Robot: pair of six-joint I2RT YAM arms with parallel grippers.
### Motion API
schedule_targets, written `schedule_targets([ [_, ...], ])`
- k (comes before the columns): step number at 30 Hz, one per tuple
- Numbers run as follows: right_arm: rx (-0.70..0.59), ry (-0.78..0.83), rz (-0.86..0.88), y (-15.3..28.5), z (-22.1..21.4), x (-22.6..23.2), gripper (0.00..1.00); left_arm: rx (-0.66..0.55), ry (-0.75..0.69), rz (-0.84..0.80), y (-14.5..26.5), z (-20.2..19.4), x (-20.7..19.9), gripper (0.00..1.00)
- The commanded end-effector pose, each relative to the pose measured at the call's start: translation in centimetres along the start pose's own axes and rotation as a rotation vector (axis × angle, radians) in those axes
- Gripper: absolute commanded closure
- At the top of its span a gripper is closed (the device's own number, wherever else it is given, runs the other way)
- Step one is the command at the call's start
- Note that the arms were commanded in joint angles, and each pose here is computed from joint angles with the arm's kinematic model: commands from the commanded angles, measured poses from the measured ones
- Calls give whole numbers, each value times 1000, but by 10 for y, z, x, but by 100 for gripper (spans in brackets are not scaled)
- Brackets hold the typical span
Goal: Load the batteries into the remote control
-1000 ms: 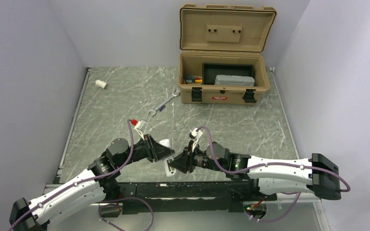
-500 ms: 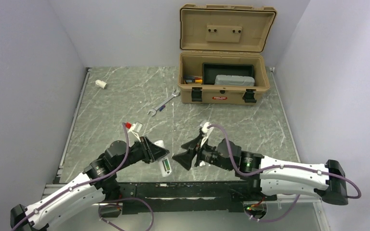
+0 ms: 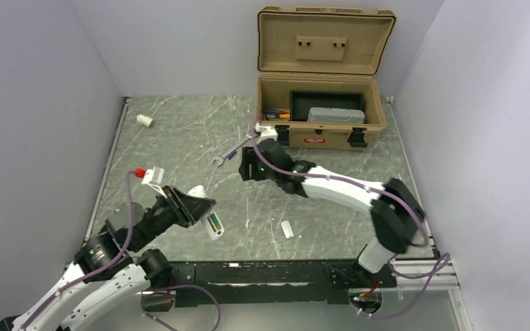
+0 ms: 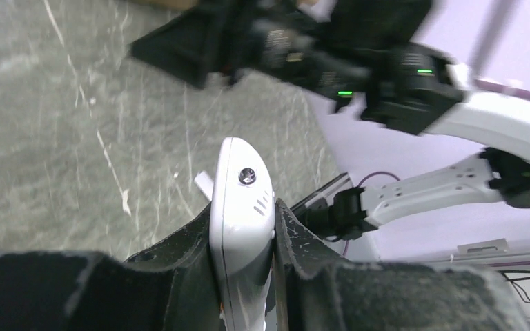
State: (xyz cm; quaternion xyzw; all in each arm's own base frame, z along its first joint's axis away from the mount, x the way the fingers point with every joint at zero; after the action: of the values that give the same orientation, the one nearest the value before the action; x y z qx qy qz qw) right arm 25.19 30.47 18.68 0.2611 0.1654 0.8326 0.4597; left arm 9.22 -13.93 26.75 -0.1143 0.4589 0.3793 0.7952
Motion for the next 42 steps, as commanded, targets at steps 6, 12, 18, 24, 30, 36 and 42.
schedule_targets([
  [6, 17, 13, -22, -103, 17, 25, 38, -101, -66, 0, 23, 27, -16, 100],
  [12, 14, 13, -149, -154, 12, 16, 39, -125, -69, -7, 30, 32, -19, 100],
  [18, 13, -11, -222, -179, 13, 2, 49, -131, -75, -12, 36, 34, -21, 100],
  [24, 29, -1, -284, -194, 11, -8, 50, -149, -73, -9, 43, 35, -18, 100],
  [30, 23, 1, -307, -206, 9, -11, 49, -151, -78, -3, 45, 36, -18, 100],
  [36, 17, 10, -328, -215, 9, -15, 51, -151, -77, -1, 47, 36, -18, 100],
  [42, 24, 35, -363, -220, 6, -23, 53, -162, -68, 6, 50, 36, -15, 100],
])
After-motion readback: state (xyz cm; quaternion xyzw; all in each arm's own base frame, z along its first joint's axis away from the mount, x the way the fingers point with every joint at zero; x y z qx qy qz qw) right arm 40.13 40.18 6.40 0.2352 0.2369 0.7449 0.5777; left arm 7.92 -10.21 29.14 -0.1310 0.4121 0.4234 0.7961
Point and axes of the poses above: each gripper's point midway between its finger pads, its own y axis back along the fingers, its own x axis along the line the jaws close on, z = x × y, the point moved 6 cm from there along y, back along the fingers, and after that the axes turned 6 degrees about y, right-handed, at the moved point
